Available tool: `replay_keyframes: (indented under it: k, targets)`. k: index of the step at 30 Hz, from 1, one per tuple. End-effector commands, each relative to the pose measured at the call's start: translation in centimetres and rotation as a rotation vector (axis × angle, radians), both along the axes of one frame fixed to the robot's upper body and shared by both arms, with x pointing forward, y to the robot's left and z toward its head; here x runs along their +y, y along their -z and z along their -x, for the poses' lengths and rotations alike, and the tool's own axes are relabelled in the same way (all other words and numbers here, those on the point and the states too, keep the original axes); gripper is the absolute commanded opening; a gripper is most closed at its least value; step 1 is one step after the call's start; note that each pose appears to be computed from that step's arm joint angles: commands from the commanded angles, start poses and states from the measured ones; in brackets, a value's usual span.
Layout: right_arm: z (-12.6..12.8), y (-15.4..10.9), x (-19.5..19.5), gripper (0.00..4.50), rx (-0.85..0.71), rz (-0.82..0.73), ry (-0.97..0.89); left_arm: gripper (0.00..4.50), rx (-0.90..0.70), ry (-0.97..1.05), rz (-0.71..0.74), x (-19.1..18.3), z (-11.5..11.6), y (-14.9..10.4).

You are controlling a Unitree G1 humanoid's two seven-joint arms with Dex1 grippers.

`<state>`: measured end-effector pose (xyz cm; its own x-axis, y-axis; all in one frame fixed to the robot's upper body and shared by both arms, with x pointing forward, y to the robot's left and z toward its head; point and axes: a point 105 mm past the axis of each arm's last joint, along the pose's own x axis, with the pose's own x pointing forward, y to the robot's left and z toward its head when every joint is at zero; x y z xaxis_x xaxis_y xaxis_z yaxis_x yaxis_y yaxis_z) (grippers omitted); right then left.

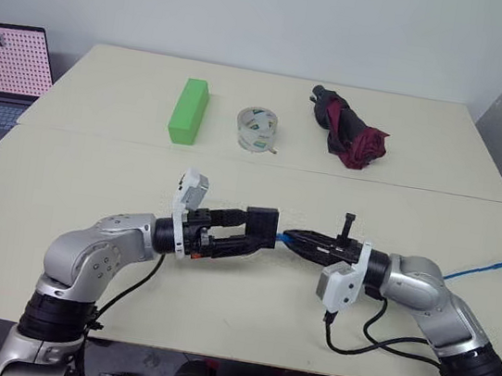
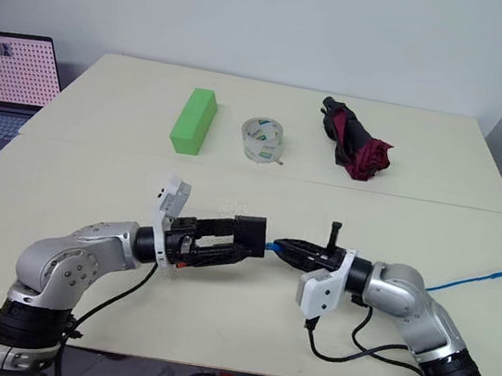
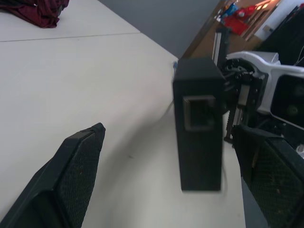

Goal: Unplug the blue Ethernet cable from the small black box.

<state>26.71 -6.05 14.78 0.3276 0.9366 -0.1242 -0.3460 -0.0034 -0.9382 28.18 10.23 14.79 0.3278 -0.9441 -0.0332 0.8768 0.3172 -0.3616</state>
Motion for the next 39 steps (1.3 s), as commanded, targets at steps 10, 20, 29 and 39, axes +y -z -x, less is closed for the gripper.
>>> replay_keyframes:
  k: [10,20,29,39]
  targets:
    - [0.1,-0.9,0.4,0.13,-0.066,-0.010,-0.036,2.91,-0.013,0.056,0.066,-0.1,0.7,-1.4]
    - [-0.1,-1.0,0.3,0.13,-0.101,0.000,-0.045,0.85,-0.004,0.083,0.043,0.1,1.0,-0.8]
    - [0.0,-0.4,0.2,1.25,-0.071,0.079,-0.070,0.79,-0.042,0.120,0.036,-0.2,1.0,-1.1]
    - [2.8,-3.2,-1.0,2.22,0.657,-0.067,-0.032,0.79,-0.229,0.273,-0.118,-0.6,1.7,-0.9]
